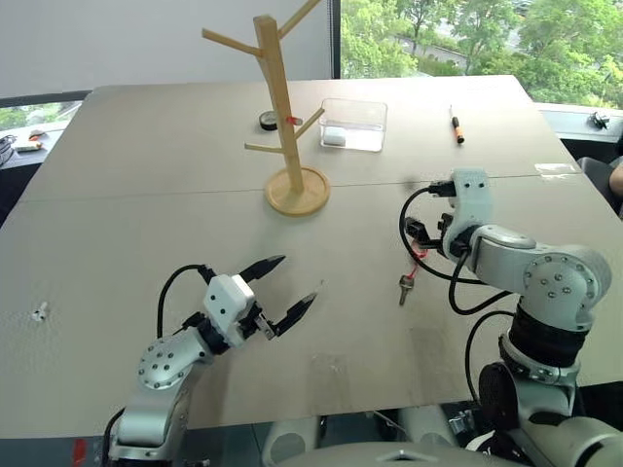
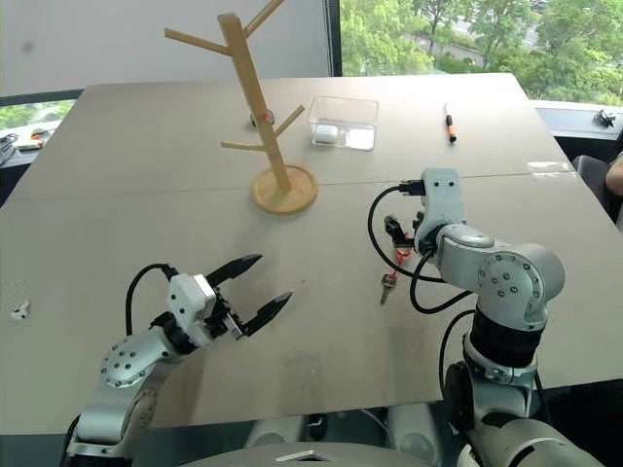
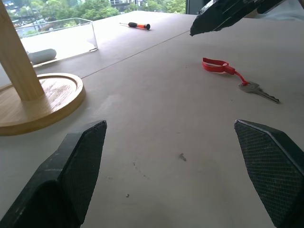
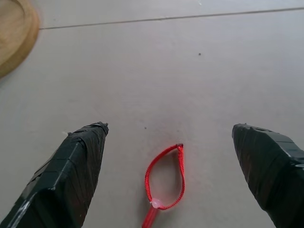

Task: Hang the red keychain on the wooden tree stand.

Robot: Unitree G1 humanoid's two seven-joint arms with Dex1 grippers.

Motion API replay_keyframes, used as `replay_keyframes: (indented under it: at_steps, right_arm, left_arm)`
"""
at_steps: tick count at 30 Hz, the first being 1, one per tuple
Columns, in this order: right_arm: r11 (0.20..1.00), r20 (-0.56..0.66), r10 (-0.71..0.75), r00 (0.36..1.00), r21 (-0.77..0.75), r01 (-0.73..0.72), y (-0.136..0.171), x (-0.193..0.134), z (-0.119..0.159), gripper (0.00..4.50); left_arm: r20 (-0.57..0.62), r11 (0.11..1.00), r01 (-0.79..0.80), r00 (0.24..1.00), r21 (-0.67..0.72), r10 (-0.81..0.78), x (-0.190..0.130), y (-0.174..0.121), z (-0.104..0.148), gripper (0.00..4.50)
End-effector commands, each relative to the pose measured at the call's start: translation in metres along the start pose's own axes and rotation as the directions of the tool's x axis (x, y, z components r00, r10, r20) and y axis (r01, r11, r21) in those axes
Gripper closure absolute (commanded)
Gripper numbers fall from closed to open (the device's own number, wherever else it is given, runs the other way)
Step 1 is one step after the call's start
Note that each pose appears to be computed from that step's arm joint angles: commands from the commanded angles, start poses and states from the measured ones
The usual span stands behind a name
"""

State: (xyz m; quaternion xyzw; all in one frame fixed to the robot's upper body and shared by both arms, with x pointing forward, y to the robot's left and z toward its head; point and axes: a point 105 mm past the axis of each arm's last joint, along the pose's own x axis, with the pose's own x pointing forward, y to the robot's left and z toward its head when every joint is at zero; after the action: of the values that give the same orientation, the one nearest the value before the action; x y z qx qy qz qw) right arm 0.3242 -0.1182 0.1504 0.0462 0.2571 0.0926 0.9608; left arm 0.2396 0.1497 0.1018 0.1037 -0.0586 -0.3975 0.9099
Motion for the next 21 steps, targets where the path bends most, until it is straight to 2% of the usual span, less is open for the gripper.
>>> replay_keyframes:
  at_steps: [1,9,21]
  right_arm:
    - [0.998,-0.020,0.067,0.998,-0.015,-0.067,0.006,-0.007,-0.005,0.00]
    - [0.987,-0.155,0.131,0.979,-0.069,-0.143,0.003,-0.016,-0.029,0.00]
    - [0.986,-0.287,0.145,0.947,-0.038,-0.162,0.028,-0.013,-0.050,0.00]
  left_arm:
    - [0.026,0.999,0.003,1.000,0.032,-0.004,0.002,-0.001,0.006,0.03]
    - [0.041,0.999,-0.015,0.999,0.032,0.013,0.005,-0.001,0.009,0.03]
    - [0.051,0.999,-0.032,0.998,0.031,0.031,0.006,-0.004,0.012,0.03]
